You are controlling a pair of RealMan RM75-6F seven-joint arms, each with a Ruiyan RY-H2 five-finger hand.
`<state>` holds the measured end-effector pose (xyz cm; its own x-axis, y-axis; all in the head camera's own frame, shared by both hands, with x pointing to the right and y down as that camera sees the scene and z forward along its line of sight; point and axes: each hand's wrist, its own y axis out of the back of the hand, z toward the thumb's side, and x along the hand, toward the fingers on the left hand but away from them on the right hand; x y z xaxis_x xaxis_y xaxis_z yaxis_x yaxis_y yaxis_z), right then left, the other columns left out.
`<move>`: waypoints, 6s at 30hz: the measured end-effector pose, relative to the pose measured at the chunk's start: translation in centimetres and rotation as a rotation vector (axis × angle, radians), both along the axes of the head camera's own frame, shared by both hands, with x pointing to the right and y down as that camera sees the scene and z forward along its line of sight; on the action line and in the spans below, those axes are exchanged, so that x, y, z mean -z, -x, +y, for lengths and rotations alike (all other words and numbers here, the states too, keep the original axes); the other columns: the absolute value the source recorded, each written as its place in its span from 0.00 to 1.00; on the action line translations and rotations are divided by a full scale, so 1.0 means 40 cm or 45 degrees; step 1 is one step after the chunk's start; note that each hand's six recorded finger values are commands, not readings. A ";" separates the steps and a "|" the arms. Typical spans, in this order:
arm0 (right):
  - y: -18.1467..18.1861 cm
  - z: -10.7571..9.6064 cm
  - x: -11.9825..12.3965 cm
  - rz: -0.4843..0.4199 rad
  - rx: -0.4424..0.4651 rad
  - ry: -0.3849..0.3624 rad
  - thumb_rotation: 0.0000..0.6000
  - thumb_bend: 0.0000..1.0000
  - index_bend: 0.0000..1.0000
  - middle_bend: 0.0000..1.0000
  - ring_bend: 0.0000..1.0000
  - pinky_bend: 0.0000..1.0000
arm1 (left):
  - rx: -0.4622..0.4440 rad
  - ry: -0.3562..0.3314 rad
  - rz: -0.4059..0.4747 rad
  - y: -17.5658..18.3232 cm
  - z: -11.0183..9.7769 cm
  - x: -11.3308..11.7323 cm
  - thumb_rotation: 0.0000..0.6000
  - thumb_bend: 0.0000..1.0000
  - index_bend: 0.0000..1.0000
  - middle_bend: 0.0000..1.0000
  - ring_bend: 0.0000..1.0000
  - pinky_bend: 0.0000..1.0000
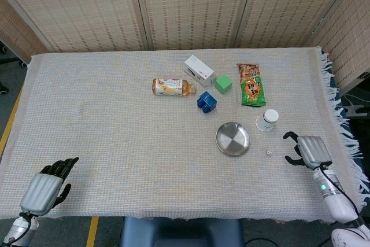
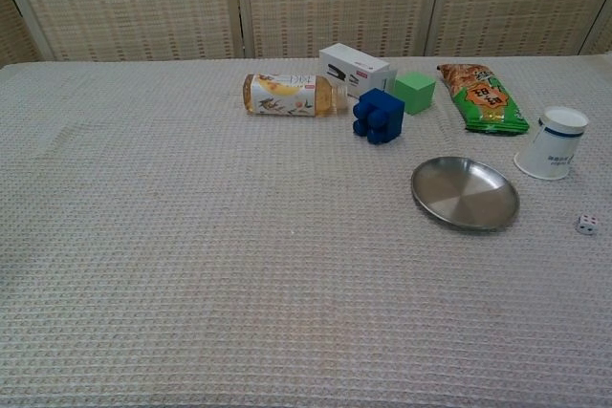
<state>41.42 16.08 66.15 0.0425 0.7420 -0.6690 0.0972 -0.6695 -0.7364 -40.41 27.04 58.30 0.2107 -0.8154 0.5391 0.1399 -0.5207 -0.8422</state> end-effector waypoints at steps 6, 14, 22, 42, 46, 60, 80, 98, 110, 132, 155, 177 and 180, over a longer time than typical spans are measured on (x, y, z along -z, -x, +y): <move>-0.015 -0.016 -0.054 -0.040 -0.047 0.085 1.00 0.15 0.34 1.00 0.92 0.88 | -0.003 0.002 -0.001 0.000 0.000 -0.001 1.00 0.45 0.10 0.17 0.21 0.38; -0.007 -0.009 -0.112 -0.038 -0.046 0.177 1.00 0.15 0.40 1.00 0.92 0.88 | -0.004 0.004 -0.003 -0.001 0.001 -0.002 1.00 0.45 0.10 0.17 0.21 0.38; 0.003 0.003 -0.129 -0.029 -0.019 0.192 1.00 0.15 0.45 1.00 0.92 0.88 | 0.001 0.000 -0.001 0.001 0.000 0.001 1.00 0.45 0.10 0.17 0.21 0.38; 0.059 0.010 -0.177 -0.087 0.046 0.142 1.00 0.15 0.47 1.00 0.93 0.89 | 0.007 -0.005 0.008 0.003 0.000 0.007 1.00 0.45 0.10 0.17 0.21 0.38; 0.064 0.010 -0.178 -0.098 0.051 0.134 1.00 0.16 0.47 1.00 0.93 0.89 | 0.009 -0.006 0.009 0.003 0.000 0.008 1.00 0.45 0.10 0.17 0.21 0.38; 0.068 0.009 -0.192 -0.087 0.057 0.139 1.00 0.19 0.50 1.00 0.93 0.89 | 0.010 -0.006 0.008 0.003 0.000 0.008 1.00 0.45 0.10 0.17 0.23 0.38; 0.065 0.005 -0.188 -0.080 0.051 0.120 1.00 0.23 0.58 1.00 0.94 0.90 | 0.011 -0.007 0.009 0.003 0.001 0.009 1.00 0.45 0.10 0.17 0.23 0.38; 0.056 0.011 -0.177 -0.022 0.082 0.143 1.00 0.23 0.44 1.00 0.94 0.90 | 0.012 -0.003 0.009 0.004 0.001 0.009 1.00 0.45 0.10 0.17 0.23 0.38; 0.056 0.012 -0.181 0.011 0.072 0.132 1.00 0.23 0.58 1.00 0.94 0.90 | 0.015 -0.003 0.008 0.006 0.000 0.009 1.00 0.45 0.10 0.17 0.23 0.38; 0.220 -0.024 -0.092 -0.148 0.161 0.041 1.00 0.23 0.59 1.00 0.94 0.90 | 0.024 0.000 0.009 0.008 -0.001 0.010 1.00 0.46 0.10 0.17 0.24 0.38; 0.257 -0.106 -0.114 -0.202 0.122 0.001 1.00 0.18 0.35 1.00 0.94 0.90 | 0.027 0.003 0.008 0.010 -0.002 0.009 1.00 0.45 0.10 0.17 0.24 0.38; 0.166 -0.235 0.015 -0.045 0.201 -0.462 1.00 0.14 0.37 0.39 0.21 0.32 | 0.028 0.009 0.005 0.009 -0.002 0.007 1.00 0.45 0.10 0.17 0.24 0.38; 0.139 -0.237 0.003 -0.021 0.177 -0.393 1.00 0.12 0.30 0.32 0.15 0.24 | 0.025 0.013 0.001 0.008 -0.001 0.004 1.00 0.45 0.10 0.17 0.24 0.38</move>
